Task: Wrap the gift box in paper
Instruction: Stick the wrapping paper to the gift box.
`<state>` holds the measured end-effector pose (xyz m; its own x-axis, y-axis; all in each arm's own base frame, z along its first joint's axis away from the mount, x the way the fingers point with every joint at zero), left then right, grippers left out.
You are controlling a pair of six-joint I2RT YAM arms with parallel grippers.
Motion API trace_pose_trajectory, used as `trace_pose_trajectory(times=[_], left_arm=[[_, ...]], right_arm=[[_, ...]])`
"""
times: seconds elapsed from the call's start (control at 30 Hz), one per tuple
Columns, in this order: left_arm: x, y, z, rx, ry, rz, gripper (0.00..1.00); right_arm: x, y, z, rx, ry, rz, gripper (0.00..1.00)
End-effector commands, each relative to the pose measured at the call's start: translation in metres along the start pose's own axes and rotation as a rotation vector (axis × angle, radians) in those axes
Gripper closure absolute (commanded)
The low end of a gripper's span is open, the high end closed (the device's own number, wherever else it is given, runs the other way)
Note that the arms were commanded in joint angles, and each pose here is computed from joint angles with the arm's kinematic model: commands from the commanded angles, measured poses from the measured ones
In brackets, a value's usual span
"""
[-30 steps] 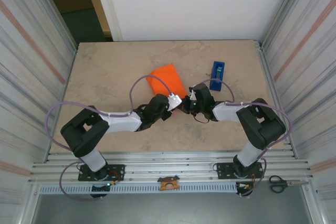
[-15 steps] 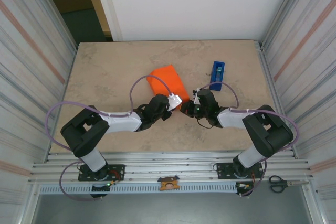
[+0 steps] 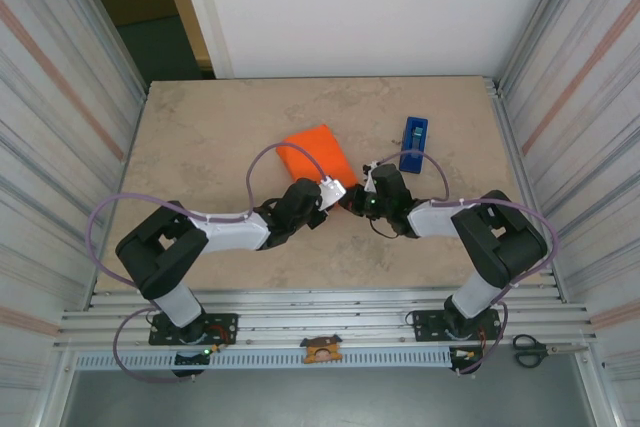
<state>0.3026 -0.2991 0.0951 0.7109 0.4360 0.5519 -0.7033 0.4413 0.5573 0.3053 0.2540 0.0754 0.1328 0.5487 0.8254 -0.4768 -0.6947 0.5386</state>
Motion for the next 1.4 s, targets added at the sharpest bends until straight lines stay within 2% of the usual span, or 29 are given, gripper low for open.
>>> trace_pose_trajectory(times=[0.0,0.2,0.53,0.8,1.0,1.17,1.37], left_arm=[[-0.045,-0.001,-0.069,0.239,-0.037,-0.164,0.67],[-0.046,-0.002,-0.071,0.244,-0.036,-0.164,0.67],[-0.046,-0.002,-0.07,0.244,-0.038,-0.166,0.67],[-0.04,-0.001,-0.067,0.239,-0.025,-0.144,0.66],[-0.028,0.003,-0.055,0.21,0.0,-0.126,0.57],[-0.014,0.01,-0.032,0.144,0.041,-0.138,0.41],[0.003,0.022,-0.002,0.059,0.072,-0.177,0.25]], right_arm=[[0.006,0.012,0.001,-0.028,-0.005,0.031,0.96],[0.027,0.02,0.002,-0.015,0.017,0.088,0.96],[0.045,0.004,0.018,-0.037,-0.033,0.164,0.96],[0.032,0.03,0.018,-0.071,-0.021,0.096,0.95],[0.016,0.062,0.027,-0.129,0.019,0.001,0.89],[0.007,0.078,0.042,-0.153,0.003,-0.013,0.86],[0.005,0.076,0.049,-0.125,-0.002,-0.025,0.81]])
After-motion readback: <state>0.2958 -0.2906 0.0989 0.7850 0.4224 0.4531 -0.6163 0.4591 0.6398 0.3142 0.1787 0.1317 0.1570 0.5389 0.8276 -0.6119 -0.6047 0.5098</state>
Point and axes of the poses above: each hand's point on the last joint's axis, 136 mm out from that joint toward the fingers, its own y axis back along the fingers, its own x axis along the line the jaws close on, z = x × y, the point moved 2 cm from there along y, back along the fingers, and after that the axes turned 13 degrees about -y, right-handed, at the moved point
